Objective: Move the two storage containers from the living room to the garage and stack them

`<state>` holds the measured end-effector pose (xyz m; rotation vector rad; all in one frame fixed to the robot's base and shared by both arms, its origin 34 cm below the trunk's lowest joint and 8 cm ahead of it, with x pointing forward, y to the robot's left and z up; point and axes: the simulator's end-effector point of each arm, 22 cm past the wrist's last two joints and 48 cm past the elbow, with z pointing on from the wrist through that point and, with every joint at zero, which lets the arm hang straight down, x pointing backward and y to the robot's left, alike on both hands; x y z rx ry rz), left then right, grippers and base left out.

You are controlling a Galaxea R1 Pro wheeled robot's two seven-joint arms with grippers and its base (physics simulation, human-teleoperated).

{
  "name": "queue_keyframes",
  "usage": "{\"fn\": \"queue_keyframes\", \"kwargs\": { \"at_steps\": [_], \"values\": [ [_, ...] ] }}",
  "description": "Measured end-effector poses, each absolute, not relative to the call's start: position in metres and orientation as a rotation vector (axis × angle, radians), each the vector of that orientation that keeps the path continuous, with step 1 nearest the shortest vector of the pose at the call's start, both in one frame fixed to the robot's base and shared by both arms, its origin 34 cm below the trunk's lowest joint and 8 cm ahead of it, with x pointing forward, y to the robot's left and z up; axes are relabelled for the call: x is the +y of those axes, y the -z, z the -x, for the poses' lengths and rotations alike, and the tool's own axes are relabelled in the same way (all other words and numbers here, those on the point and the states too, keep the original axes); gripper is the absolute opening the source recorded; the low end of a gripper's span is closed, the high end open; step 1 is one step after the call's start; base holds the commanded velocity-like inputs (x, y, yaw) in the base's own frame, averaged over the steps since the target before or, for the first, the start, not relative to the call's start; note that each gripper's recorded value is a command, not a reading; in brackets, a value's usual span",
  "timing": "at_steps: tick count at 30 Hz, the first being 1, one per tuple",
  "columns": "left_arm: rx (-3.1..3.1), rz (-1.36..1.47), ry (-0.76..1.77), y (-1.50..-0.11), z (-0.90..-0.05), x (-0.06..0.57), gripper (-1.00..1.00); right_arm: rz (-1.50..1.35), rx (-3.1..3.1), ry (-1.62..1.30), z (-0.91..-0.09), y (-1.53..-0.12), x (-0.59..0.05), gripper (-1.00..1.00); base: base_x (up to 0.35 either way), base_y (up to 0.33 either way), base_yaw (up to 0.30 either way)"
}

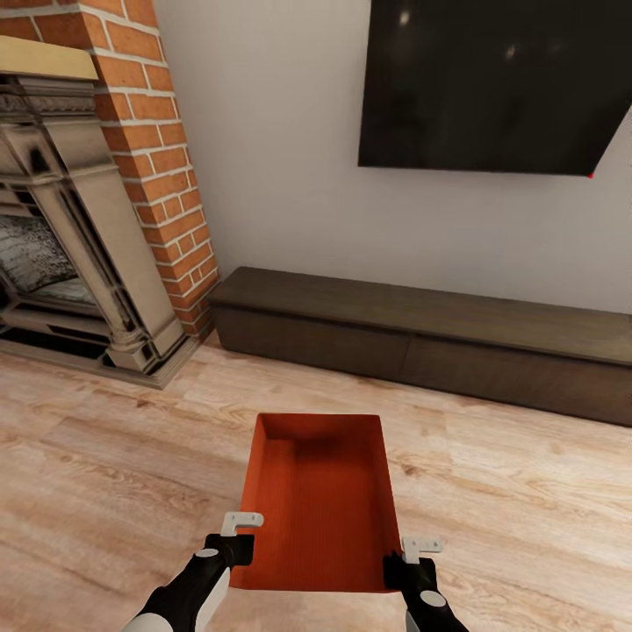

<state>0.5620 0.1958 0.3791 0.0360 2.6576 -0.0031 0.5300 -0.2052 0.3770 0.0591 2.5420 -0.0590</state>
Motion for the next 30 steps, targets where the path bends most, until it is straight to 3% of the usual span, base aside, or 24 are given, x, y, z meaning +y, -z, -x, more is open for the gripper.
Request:
{"fn": "queue_keyframes", "kwargs": {
  "at_steps": [30],
  "values": [
    [2.647, -0.036, 0.003, -0.3832, -0.5651, 0.1956, -1.0, -0.06, 2.531, 0.058, -0.5331, -0.3807, -0.2053, -1.0, 0.0, 0.0, -0.017]
  ]
}}
